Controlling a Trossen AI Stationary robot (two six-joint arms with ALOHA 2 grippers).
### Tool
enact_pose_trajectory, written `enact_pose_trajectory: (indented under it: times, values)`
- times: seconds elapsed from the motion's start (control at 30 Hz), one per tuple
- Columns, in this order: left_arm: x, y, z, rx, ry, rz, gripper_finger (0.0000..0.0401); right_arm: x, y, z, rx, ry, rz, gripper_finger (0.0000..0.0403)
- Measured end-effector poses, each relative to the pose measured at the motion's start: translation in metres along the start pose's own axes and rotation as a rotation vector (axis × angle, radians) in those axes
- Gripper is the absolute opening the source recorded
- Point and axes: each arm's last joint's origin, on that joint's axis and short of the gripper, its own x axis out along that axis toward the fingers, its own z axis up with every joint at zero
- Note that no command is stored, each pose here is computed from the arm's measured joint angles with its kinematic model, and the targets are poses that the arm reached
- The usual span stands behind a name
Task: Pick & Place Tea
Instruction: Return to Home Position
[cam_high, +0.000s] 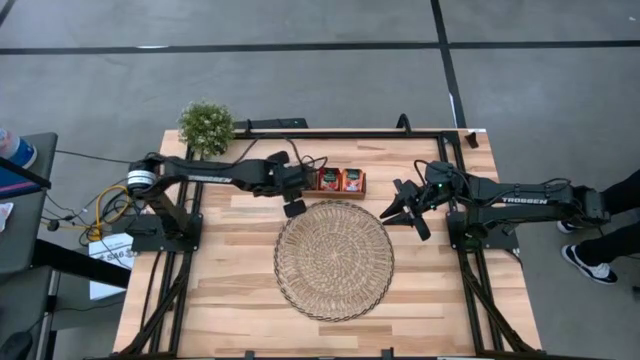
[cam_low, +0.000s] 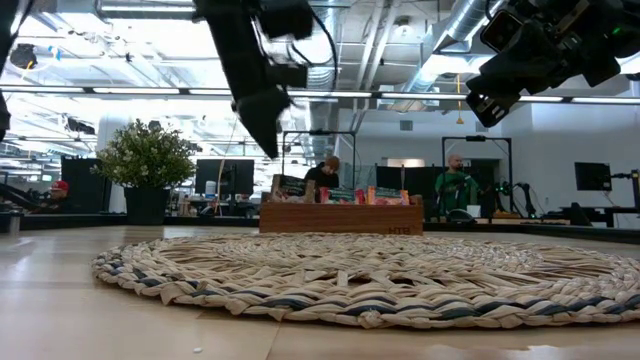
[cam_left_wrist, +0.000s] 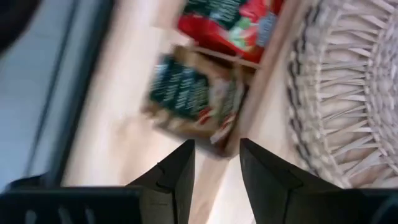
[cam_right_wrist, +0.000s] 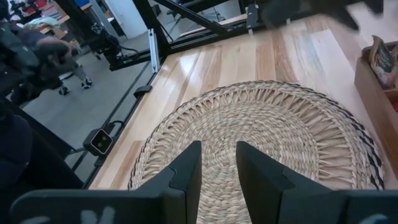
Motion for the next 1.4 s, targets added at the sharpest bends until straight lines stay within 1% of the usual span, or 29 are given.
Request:
enact_pose_trajectory:
  times: [0.07, 0.13, 0.37, 0.43, 0.53, 0.63, 0.73, 0.83, 0.93, 1.03, 1.07, 1.17, 1.23, 1.33, 1.4]
  values:
    - [-0.018, 0.005, -0.003, -0.018, -0.020, 0.043, 0.0120, 0.000, 0.000, 0.000, 0.008, -0.001, 0.000, 0.0092]
    - [-0.039, 0.012, -0.007, -0.068, -0.043, 0.060, 0.0120, 0.000, 0.000, 0.000, 0.009, 0.000, 0.000, 0.0092]
    - [-0.107, 0.034, -0.039, -0.333, -0.076, 0.025, 0.0120, 0.000, 0.000, 0.001, 0.003, -0.006, 0.003, 0.0092]
    - [-0.121, 0.035, -0.053, -0.368, -0.117, 0.018, 0.0120, 0.000, 0.001, 0.001, 0.001, -0.006, 0.029, 0.0092]
    - [-0.135, 0.031, -0.078, -0.426, -0.201, 0.010, 0.0120, -0.003, 0.006, 0.002, -0.038, -0.010, 0.124, 0.0092]
    - [-0.137, 0.024, -0.108, -0.522, -0.271, -0.039, 0.0120, -0.007, 0.011, 0.003, -0.067, -0.021, 0.193, 0.0092]
    - [-0.131, 0.013, -0.137, -0.603, -0.338, -0.137, 0.0119, -0.012, 0.014, 0.005, -0.087, -0.041, 0.210, 0.0092]
    - [-0.125, 0.001, -0.160, -0.643, -0.431, -0.236, 0.0119, -0.017, 0.018, 0.007, -0.108, -0.065, 0.212, 0.0092]
    - [-0.117, -0.008, -0.178, -0.662, -0.517, -0.261, 0.0119, -0.020, 0.020, 0.007, -0.130, -0.083, 0.216, 0.0092]
    - [-0.109, -0.012, -0.196, -0.726, -0.561, -0.244, 0.0119, -0.022, 0.021, 0.000, -0.108, -0.091, 0.220, 0.0092]
    - [-0.106, -0.013, -0.200, -0.744, -0.573, -0.241, 0.0119, -0.022, 0.021, -0.003, -0.105, -0.103, 0.222, 0.0092]
    - [-0.103, -0.017, -0.206, -0.761, -0.614, -0.259, 0.0119, -0.027, 0.023, -0.011, -0.144, -0.189, 0.236, 0.0092]
    - [-0.100, -0.019, -0.209, -0.753, -0.623, -0.264, 0.0119, -0.029, 0.023, -0.018, -0.162, -0.238, 0.245, 0.0092]
    - [-0.094, -0.022, -0.209, -0.725, -0.632, -0.250, 0.0119, -0.031, 0.023, -0.030, -0.175, -0.297, 0.234, 0.0092]
    - [-0.088, -0.023, -0.205, -0.722, -0.645, -0.250, 0.0119, -0.032, 0.023, -0.035, -0.176, -0.313, 0.226, 0.0092]
